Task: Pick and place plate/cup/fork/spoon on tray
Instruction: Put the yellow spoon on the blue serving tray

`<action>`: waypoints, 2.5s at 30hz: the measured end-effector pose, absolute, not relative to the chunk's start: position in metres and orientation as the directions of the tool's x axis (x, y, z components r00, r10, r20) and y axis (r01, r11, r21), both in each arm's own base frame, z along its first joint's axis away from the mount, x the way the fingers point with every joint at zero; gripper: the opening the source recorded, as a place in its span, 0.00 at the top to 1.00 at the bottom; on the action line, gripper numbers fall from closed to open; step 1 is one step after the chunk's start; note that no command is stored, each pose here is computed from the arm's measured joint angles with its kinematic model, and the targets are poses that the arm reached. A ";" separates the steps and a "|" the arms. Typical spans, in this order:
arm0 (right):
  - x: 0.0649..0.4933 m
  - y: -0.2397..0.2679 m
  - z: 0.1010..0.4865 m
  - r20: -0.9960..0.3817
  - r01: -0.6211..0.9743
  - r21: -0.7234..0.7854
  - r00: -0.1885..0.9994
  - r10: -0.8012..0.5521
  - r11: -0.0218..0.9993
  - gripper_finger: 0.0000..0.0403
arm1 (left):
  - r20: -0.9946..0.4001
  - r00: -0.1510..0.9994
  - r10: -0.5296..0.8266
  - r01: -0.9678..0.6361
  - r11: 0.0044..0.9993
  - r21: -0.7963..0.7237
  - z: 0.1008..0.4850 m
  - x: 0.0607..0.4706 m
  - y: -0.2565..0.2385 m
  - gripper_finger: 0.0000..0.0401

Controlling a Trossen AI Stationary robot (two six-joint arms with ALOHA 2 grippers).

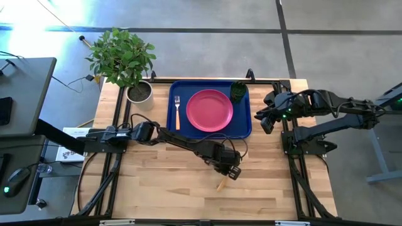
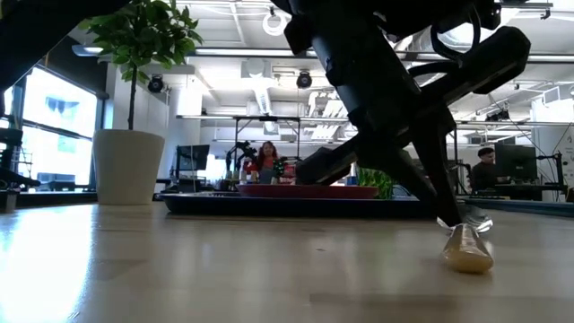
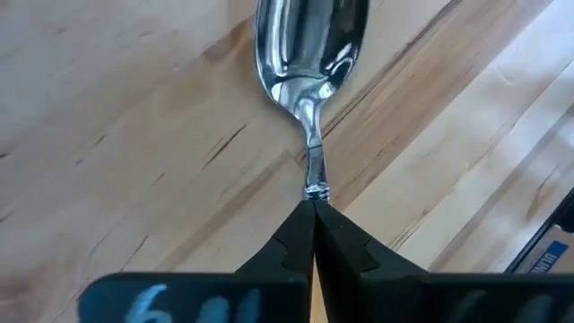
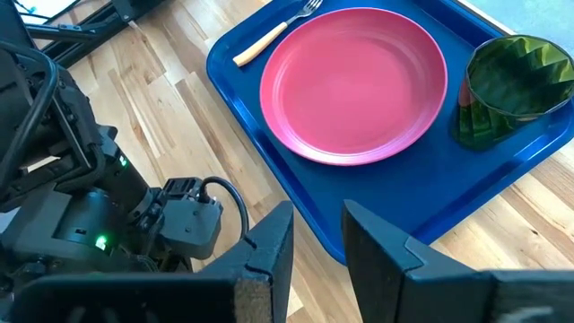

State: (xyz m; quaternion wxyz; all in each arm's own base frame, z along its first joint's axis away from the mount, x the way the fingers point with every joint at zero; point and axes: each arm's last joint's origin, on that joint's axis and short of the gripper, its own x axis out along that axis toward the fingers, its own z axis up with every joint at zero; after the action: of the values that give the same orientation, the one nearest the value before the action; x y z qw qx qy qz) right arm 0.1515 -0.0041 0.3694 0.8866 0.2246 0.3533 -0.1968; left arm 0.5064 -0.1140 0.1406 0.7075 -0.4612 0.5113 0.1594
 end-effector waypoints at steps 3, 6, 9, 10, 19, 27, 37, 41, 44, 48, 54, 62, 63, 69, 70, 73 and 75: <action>0.151 -0.004 0.369 -0.715 0.508 0.259 0.673 -0.190 0.822 0.78 | -0.876 0.420 -0.239 -0.706 0.521 -0.480 0.140 0.506 -0.113 1.00; 0.151 -0.004 0.369 -0.715 0.508 0.259 0.673 -0.190 0.822 0.78 | -0.888 0.400 -0.229 -0.722 0.517 -0.459 0.140 0.504 -0.109 1.00; 0.152 -0.004 0.369 -0.715 0.508 0.259 0.673 -0.190 0.822 0.78 | -0.898 0.381 -0.220 -0.738 0.513 -0.439 0.139 0.503 -0.104 1.00; 0.151 -0.004 0.369 -0.715 0.508 0.259 0.673 -0.190 0.822 0.78 | -0.900 0.377 -0.219 -0.740 0.513 -0.435 0.139 0.503 -0.104 1.00; 0.152 -0.004 0.369 -0.715 0.508 0.259 0.673 -0.190 0.822 0.78 | -0.954 0.265 -0.140 -0.797 0.526 -0.298 0.140 0.489 -0.100 1.00; 0.151 -0.004 0.369 -0.715 0.508 0.259 0.673 -0.191 0.822 0.78 | -0.953 0.244 -0.177 -0.781 0.547 -0.301 0.140 0.489 -0.099 0.98; 0.151 -0.004 0.369 -0.713 0.536 0.280 0.672 -0.201 0.797 0.78 | -0.944 0.248 -0.217 -0.767 0.552 -0.328 0.141 0.491 -0.093 0.77; 0.151 -0.004 0.369 -0.713 0.537 0.282 0.672 -0.201 0.795 0.78 | -0.927 0.223 -0.300 -0.772 0.527 -0.356 0.145 0.492 -0.087 0.74; 0.151 -0.005 0.370 -0.710 0.547 0.270 0.669 -0.220 0.793 0.78 | -0.911 0.274 -0.307 -0.742 0.536 -0.404 0.158 0.498 -0.087 0.75; 0.151 -0.005 0.370 -0.709 0.551 0.266 0.668 -0.226 0.791 0.78 | -0.902 0.319 -0.291 -0.720 0.545 -0.431 0.178 0.503 -0.089 0.78; 0.151 -0.005 0.370 -0.709 0.550 0.267 0.668 -0.225 0.791 0.78 | -0.875 0.400 -0.273 -0.677 0.555 -0.483 0.203 0.509 -0.098 0.83; 0.151 -0.005 0.370 -0.709 0.550 0.268 0.668 -0.224 0.791 0.78 | -0.824 0.483 -0.297 -0.615 0.554 -0.561 0.231 0.511 -0.117 0.89; 0.151 -0.005 0.370 -0.709 0.550 0.268 0.668 -0.224 0.791 0.78 | -0.824 0.481 -0.299 -0.617 0.553 -0.561 0.234 0.509 -0.120 0.90; 0.151 -0.005 0.369 -0.710 0.560 0.283 0.668 -0.223 0.778 0.78 | -0.831 0.469 -0.298 -0.615 0.565 -0.549 0.241 0.500 -0.136 0.93; 0.151 -0.005 0.369 -0.710 0.567 0.291 0.668 -0.224 0.770 0.78 | -0.829 0.470 -0.302 -0.609 0.568 -0.553 0.242 0.499 -0.139 0.94; 0.151 -0.005 0.369 -0.711 0.572 0.294 0.667 -0.225 0.766 0.78 | -0.839 0.453 -0.303 -0.603 0.589 -0.538 0.242 0.495 -0.148 0.95; 0.151 -0.005 0.369 -0.712 0.575 0.295 0.665 -0.226 0.763 0.78 | -0.861 0.427 -0.275 -0.615 0.610 -0.500 0.241 0.490 -0.153 0.96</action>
State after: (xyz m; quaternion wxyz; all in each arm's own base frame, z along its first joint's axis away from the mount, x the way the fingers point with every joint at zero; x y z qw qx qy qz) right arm 0.1511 -0.0050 0.3692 0.8753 0.2572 0.3398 -0.2287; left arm 0.4896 -0.1533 0.2406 0.7293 -0.4262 0.5224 0.1165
